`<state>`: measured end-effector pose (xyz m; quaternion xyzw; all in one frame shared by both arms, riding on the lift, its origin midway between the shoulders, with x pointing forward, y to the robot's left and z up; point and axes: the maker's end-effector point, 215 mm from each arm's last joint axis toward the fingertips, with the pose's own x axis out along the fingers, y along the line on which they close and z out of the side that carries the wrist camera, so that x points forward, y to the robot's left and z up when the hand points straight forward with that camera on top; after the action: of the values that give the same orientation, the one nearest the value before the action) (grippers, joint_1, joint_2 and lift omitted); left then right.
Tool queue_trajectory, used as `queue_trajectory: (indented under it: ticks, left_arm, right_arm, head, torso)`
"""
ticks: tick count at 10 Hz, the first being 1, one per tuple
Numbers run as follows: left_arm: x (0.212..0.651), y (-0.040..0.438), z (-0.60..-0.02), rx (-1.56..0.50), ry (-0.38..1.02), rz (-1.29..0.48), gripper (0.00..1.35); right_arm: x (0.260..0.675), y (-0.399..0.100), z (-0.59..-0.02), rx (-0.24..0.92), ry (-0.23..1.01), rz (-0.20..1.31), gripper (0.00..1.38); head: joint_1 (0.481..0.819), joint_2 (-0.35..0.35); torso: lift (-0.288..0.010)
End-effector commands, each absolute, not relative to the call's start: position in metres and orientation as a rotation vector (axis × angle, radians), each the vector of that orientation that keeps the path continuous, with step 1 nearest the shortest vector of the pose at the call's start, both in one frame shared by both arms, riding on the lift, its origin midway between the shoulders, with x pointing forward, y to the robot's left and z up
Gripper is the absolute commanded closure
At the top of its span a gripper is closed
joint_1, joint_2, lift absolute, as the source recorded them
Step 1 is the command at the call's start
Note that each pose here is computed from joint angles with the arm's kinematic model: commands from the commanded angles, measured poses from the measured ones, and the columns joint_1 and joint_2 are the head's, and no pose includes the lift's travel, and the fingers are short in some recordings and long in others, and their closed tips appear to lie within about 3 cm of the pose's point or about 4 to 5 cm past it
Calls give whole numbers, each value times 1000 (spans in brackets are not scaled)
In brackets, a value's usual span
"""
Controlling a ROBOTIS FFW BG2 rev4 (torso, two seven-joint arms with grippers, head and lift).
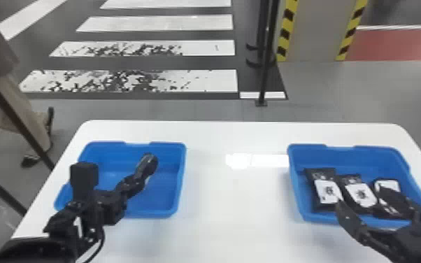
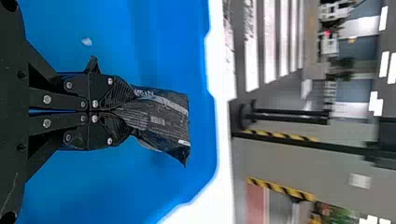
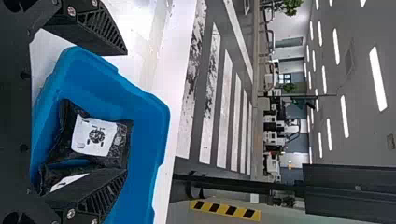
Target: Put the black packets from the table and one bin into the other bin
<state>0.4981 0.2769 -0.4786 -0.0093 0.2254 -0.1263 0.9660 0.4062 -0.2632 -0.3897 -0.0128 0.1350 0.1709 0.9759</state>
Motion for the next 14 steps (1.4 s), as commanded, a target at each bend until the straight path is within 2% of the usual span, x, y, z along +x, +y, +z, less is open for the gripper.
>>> queue_trajectory:
  ticks: [1, 3, 5, 8, 10, 12, 14]
  left_arm:
    - [499, 237, -421, -165, 285, -323, 1205]
    - [489, 196, -360, -287, 130, -397, 1205]
    - [476, 163, -337, -328, 83, -457, 1205]
    - [452, 106, -339, -401, 101, -550, 1205]
    - [451, 86, -335, -403, 105, -592, 1205]
    - [451, 78, -330, -403, 93, -609, 1205]
    - [450, 67, -324, -404, 82, -634, 1205]
  right_arm:
    - [410, -262, -381, -28, 254, 348, 125]
    - [424, -232, -359, 15, 214, 407, 125]
    - [446, -177, -325, 64, 173, 521, 125]
    - [476, -115, -275, 138, 105, 647, 125]
    - [486, -66, -249, 181, 76, 742, 125]
    - [486, -14, -249, 190, 107, 828, 122]
    - [484, 21, -273, 172, 172, 889, 124]
  head:
    - [695, 22]
    - [695, -24]
    - [695, -37]
    - [695, -15]
    - [695, -7]
    - [695, 29]
    - [695, 80]
  torso:
    - [-110]
    - [-110]
    - [-110]
    - [-110]
    - [-110]
    - [-110]
    - [-110]
